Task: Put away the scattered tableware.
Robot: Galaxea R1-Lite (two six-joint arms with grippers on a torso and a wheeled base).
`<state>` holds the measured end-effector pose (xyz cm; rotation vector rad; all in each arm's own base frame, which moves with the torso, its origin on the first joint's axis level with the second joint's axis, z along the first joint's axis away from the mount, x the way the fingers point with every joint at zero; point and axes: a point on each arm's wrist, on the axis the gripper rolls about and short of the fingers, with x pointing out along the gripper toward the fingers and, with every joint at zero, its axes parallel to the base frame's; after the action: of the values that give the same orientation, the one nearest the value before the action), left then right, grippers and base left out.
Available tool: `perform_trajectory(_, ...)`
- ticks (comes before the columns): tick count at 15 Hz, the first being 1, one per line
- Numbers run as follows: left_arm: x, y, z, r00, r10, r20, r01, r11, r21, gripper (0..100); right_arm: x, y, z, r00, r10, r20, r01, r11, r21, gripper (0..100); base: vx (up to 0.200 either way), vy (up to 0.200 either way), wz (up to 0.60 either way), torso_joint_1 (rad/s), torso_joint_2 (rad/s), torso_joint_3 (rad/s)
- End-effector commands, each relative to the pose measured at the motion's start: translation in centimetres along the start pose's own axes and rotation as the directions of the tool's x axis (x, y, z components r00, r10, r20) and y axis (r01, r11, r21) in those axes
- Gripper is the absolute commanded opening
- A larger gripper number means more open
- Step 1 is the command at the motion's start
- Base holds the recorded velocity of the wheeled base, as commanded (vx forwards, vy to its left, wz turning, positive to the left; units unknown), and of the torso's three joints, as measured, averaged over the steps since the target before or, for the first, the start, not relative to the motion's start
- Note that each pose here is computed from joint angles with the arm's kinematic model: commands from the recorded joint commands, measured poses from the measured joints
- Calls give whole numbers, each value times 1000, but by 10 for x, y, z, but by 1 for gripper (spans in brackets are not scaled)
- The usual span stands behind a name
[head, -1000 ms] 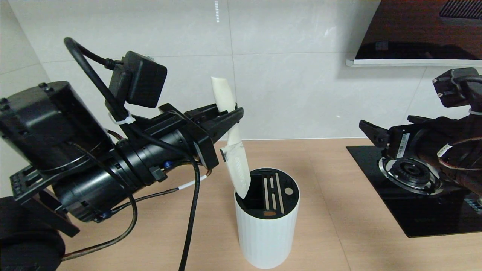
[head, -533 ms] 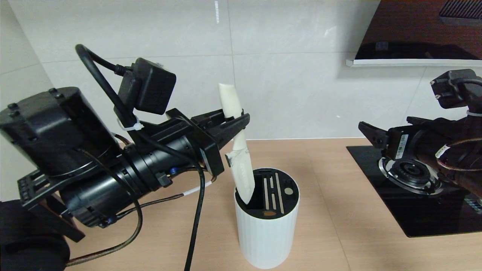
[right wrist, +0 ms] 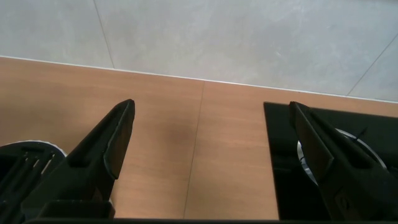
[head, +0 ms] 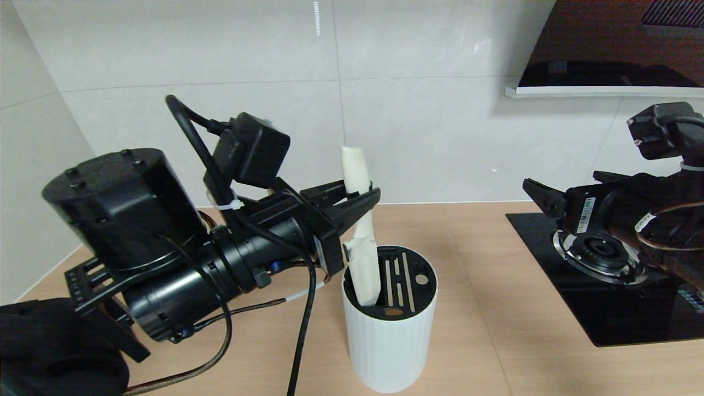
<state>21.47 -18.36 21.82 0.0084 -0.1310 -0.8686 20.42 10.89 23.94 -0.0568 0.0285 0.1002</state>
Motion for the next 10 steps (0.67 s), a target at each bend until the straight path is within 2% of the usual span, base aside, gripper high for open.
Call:
perform_trajectory(1,12,1,-21,999,-3,-48,2,1000,-13,0,1,0,-1,1000,0,-2,0,1000,-2,100,0,0,0,0,0,0)
perform_trajectory(5,30,3,-44,1000,6,-15,-6,1000,-7,0,0,1,-1,1000,2,-5,-2,1000,-3,100,0,0,0,0,0,0)
perform_trajectory(7,31,3,-53,1000,9,-26,-9,1000,-7,0,1,1,-2,1000,2,-6,-2,1000,-4,100,0,0,0,0,0,0)
perform_trajectory(10,30,4,-54,999,41,-37,-41,999,-7,0,1,1,-2,1000,3,-8,-4,1000,-4,100,0,0,0,0,0,0)
